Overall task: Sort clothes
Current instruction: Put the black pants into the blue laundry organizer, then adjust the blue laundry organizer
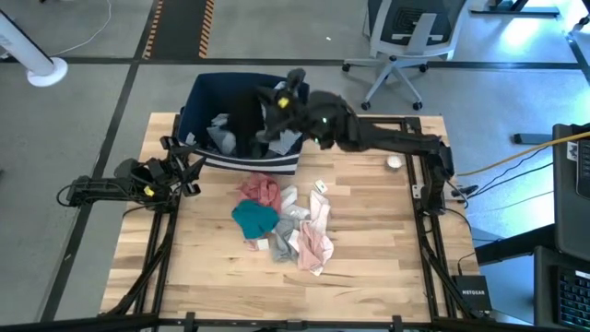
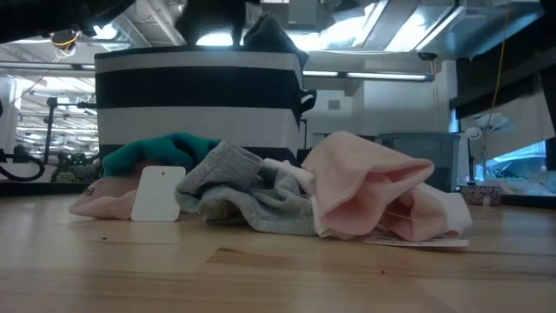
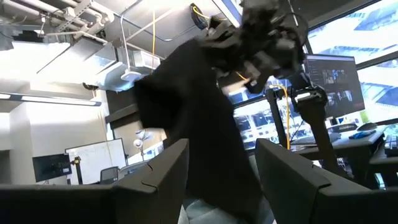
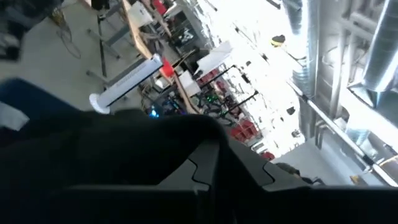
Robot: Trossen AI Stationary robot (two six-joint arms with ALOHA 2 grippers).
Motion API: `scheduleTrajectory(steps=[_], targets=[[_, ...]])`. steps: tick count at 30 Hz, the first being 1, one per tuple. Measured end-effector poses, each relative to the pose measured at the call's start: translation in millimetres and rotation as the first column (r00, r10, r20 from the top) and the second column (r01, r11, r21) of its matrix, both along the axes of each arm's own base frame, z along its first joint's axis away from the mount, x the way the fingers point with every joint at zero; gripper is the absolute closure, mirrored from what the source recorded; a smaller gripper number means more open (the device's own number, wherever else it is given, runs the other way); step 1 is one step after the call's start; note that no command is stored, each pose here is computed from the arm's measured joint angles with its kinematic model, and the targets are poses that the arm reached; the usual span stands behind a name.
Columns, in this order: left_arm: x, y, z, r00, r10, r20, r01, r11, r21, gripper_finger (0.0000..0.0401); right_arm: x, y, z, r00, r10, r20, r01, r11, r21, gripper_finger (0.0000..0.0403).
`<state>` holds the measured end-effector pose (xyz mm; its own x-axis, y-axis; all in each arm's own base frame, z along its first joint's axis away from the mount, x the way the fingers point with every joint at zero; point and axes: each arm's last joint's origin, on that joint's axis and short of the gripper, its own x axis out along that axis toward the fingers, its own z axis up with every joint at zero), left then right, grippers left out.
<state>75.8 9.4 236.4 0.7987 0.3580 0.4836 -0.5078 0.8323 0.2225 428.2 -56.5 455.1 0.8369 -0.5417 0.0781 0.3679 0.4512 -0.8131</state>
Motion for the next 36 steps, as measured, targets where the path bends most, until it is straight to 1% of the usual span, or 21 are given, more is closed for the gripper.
scheduleTrajectory(steps=[4,5,7,10,13,15,17,21,23,25,27,29,33,36], targets=[[0.0,0.0,0.0,1.0,0.0,0.0,0.0,1.0,0.001,0.0221,1.7,-25.2,-9.9,0.999,-0.047,-0.004,0.047,0.996,0.08,0.0363],[0.0,0.0,0.0,1.0,0.0,-0.001,0.0,1.0,0.001,0.0221,1.6,-29.0,-13.3,0.998,-0.057,-0.018,0.059,0.993,0.107,0.0361],[0.0,0.0,0.0,1.0,-0.001,0.0,0.001,1.0,-0.001,0.0221,2.2,-32.6,-20.5,0.995,-0.062,-0.073,0.071,0.99,0.125,0.0351],[0.1,0.0,-0.2,1.0,-0.003,0.0,0.003,1.0,-0.005,0.0221,1.9,-32.4,-32.0,0.979,-0.085,-0.184,0.11,0.986,0.129,0.0319],[0.4,0.0,-0.7,1.0,-0.003,-0.006,0.003,1.0,-0.005,0.0221,-2.3,-31.0,-41.3,0.942,-0.121,-0.314,0.166,0.979,0.12,0.0278],[0.5,0.0,-0.9,1.0,-0.004,-0.008,0.004,1.0,-0.005,0.0221,-7.5,-26.8,-37.9,0.918,-0.131,-0.375,0.185,0.976,0.112,0.0251],[0.5,0.0,-0.9,1.0,-0.004,-0.007,0.004,1.0,-0.007,0.0221,-15.2,-22.9,-25.9,0.903,-0.142,-0.405,0.2,0.974,0.103,0.0229],[0.5,0.0,-0.8,1.0,-0.005,-0.007,0.005,1.0,-0.007,0.0221,-31.7,1.1,3.9,0.908,-0.095,-0.408,0.156,0.981,0.119,0.0206],[0.5,0.0,-0.8,1.0,-0.005,-0.006,0.005,1.0,-0.007,0.0221,-39.4,19.2,14.4,0.904,-0.064,-0.422,0.126,0.985,0.12,0.0204],[0.5,0.0,-0.8,1.0,-0.005,-0.007,0.004,1.0,-0.007,0.0221,-46.2,39.0,18.8,0.895,-0.062,-0.443,0.116,0.989,0.095,0.0203],[0.4,0.0,-0.7,1.0,-0.005,-0.005,0.005,1.0,-0.007,0.0221,-54.4,56.2,19.4,0.882,-0.087,-0.464,0.128,0.99,0.058,0.0203],[0.4,0.0,-0.7,1.0,-0.009,-0.003,0.009,1.0,-0.013,0.0221,-63.9,71.0,19.9,0.868,-0.095,-0.487,0.139,0.989,0.054,0.0203],[0.4,0.0,-0.7,1.0,-0.018,0.005,0.018,0.999,-0.029,0.0221,-80.8,98.1,11.1,0.833,-0.038,-0.551,0.135,0.981,0.137,0.0203],[0.4,0.0,-0.7,1.0,-0.003,-0.007,0.003,1.0,-0.005,0.0221,-87.7,122.6,-7.7,0.792,-0.001,-0.611,0.151,0.969,0.195,0.0203]])
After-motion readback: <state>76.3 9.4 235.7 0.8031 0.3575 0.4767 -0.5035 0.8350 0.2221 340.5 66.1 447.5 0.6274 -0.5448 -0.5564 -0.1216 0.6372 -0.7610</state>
